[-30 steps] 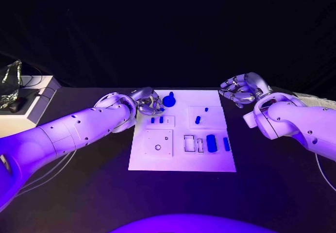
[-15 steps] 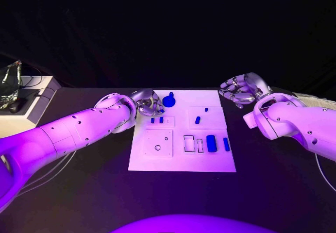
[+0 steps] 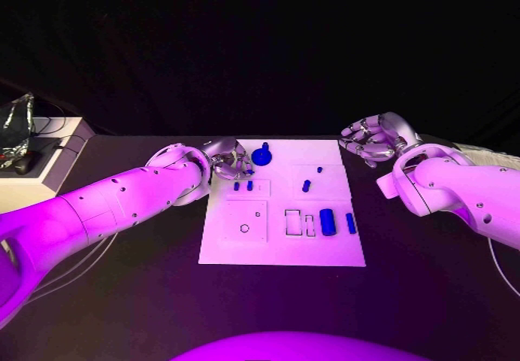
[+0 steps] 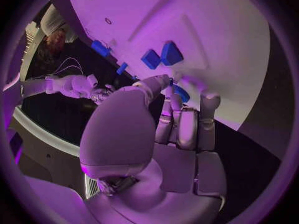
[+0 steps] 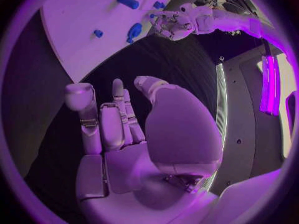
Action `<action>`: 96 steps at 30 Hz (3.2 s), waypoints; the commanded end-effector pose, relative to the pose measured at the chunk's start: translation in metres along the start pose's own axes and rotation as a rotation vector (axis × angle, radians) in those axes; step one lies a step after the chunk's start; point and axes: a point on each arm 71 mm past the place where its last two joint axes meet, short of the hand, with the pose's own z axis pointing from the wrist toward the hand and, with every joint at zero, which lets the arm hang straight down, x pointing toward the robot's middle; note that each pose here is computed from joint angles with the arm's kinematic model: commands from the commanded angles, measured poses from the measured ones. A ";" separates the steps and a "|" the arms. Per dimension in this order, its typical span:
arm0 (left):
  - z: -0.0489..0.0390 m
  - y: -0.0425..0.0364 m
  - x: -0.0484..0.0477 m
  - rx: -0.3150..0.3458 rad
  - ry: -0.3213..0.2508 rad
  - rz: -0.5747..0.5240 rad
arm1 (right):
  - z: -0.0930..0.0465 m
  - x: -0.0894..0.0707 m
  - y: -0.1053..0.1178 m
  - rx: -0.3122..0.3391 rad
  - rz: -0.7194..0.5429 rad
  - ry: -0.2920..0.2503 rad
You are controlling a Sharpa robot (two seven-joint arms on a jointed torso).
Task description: Assemble the parts on the task board
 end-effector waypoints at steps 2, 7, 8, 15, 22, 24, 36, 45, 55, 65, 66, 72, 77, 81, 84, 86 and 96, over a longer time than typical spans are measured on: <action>-0.0001 -0.0003 0.0006 -0.003 0.013 0.002 | 0.000 0.001 0.001 -0.015 -0.001 0.005; -0.0005 0.0003 0.0000 -0.006 0.009 0.003 | 0.000 0.001 0.001 -0.015 -0.001 0.005; -0.0006 0.0005 -0.0001 -0.006 0.008 0.003 | 0.000 0.001 0.001 -0.015 -0.001 0.005; -0.0015 0.0021 -0.0011 -0.010 0.004 0.005 | 0.000 0.001 0.001 -0.015 -0.001 0.005; -0.0022 0.0040 -0.0016 -0.016 0.006 0.007 | 0.000 0.001 0.001 -0.015 -0.001 0.005; -0.0023 0.0044 -0.0016 -0.018 0.007 0.008 | 0.000 0.001 0.001 -0.015 -0.001 0.005; -0.0024 0.0040 -0.0022 -0.014 -0.001 0.009 | 0.000 0.001 0.002 -0.016 -0.001 0.005; -0.0029 -0.0086 -0.0110 0.071 -0.063 -0.036 | 0.000 0.001 0.001 -0.017 -0.001 0.004; -0.0027 -0.0249 -0.0149 0.121 -0.039 0.030 | 0.000 0.001 0.001 -0.017 -0.001 0.004; 0.0036 -0.0347 -0.0006 0.111 0.092 0.196 | 0.000 0.002 0.002 -0.017 -0.001 0.006; 0.0043 -0.0353 0.0004 0.109 0.098 0.212 | 0.000 0.002 0.002 -0.017 -0.001 0.007; 0.0073 -0.0353 0.0040 0.087 0.129 0.291 | 0.000 0.002 0.003 -0.018 0.000 0.009; 0.0091 -0.0356 0.0052 0.079 0.134 0.318 | 0.000 0.003 0.003 -0.018 0.000 0.009; 0.0101 -0.0360 0.0058 0.075 0.137 0.328 | 0.000 0.003 0.003 -0.018 0.000 0.010; 0.0107 -0.0354 0.0058 0.069 0.138 0.333 | 0.000 0.003 0.003 -0.018 0.000 0.010; 0.0110 -0.0347 0.0055 0.064 0.136 0.336 | 0.000 0.003 0.003 -0.018 0.000 0.010; 0.0149 -0.0344 0.0044 0.051 0.136 0.340 | 0.000 0.003 0.003 -0.018 0.001 0.011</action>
